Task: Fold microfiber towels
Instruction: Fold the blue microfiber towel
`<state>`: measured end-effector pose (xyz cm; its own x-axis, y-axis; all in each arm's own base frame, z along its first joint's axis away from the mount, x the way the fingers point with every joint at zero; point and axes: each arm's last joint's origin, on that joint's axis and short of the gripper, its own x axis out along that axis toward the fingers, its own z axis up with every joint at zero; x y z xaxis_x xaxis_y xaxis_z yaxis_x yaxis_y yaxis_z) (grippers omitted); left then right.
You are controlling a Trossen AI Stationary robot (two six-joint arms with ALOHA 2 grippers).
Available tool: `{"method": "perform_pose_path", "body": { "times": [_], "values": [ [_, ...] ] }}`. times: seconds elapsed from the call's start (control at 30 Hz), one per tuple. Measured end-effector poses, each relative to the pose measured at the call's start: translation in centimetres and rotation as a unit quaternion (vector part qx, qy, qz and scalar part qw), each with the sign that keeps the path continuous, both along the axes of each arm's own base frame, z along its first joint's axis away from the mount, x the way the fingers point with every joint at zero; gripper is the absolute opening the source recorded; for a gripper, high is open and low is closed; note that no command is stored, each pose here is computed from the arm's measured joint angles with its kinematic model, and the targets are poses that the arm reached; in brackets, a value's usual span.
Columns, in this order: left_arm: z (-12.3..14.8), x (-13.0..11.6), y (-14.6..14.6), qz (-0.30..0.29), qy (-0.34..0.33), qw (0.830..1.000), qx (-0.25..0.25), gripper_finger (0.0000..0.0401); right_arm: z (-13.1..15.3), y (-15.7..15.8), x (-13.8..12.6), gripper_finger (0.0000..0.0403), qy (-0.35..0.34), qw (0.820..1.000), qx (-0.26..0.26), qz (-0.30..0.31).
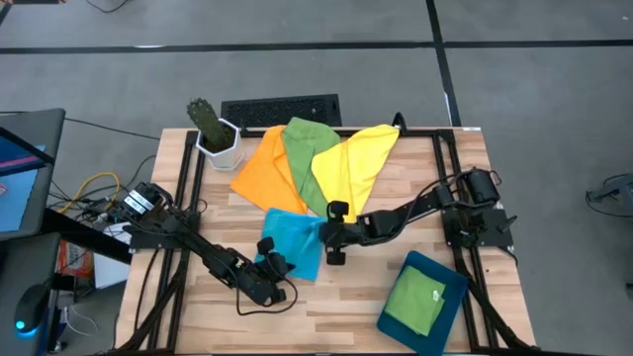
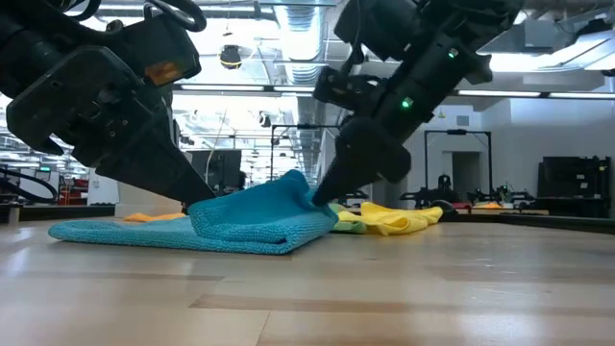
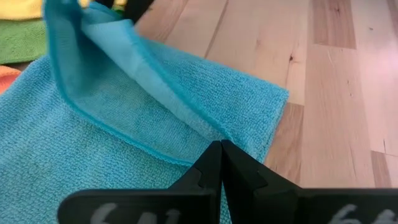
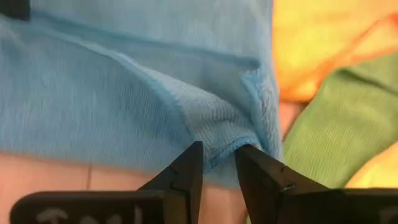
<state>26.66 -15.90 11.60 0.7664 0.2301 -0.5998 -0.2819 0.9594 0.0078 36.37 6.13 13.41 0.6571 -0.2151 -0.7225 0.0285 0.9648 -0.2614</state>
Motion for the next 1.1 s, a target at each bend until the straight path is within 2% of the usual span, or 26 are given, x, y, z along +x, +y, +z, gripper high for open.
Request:
{"method": "perform_pose_path", "body": {
  "times": [0.37, 0.6, 0.77, 0.9, 1.1],
  "values": [
    [0.1, -0.1, -0.1, -0.012, 0.010, 1.000, -0.015, 0.0000, 0.1, -2.8, 0.8, 0.0118, -0.015, 0.999, -0.001, -0.028],
    [2.9, -0.5, -0.9, -0.025, 0.042, 0.999, -0.013, 0.0000, 0.2, -3.0, 1.2, 0.0118, -0.042, 0.999, 0.017, -0.015],
    [4.4, -0.4, -1.1, -0.011, 0.018, 1.000, -0.017, 0.0000, 0.1, -3.1, 1.2, 0.0118, -0.049, 0.999, 0.017, -0.015],
    [4.5, 0.7, -1.3, -0.009, -0.031, 0.999, 0.000, 0.0000, 0.0, -3.1, 1.1, 0.0118, -0.043, 0.999, 0.015, -0.015],
    [2.5, 3.0, -0.9, -0.060, -0.038, 0.997, 0.015, 0.0000, 2.1, -2.4, 0.6, 0.0118, -0.064, 0.998, 0.009, -0.015]
  ]
}}
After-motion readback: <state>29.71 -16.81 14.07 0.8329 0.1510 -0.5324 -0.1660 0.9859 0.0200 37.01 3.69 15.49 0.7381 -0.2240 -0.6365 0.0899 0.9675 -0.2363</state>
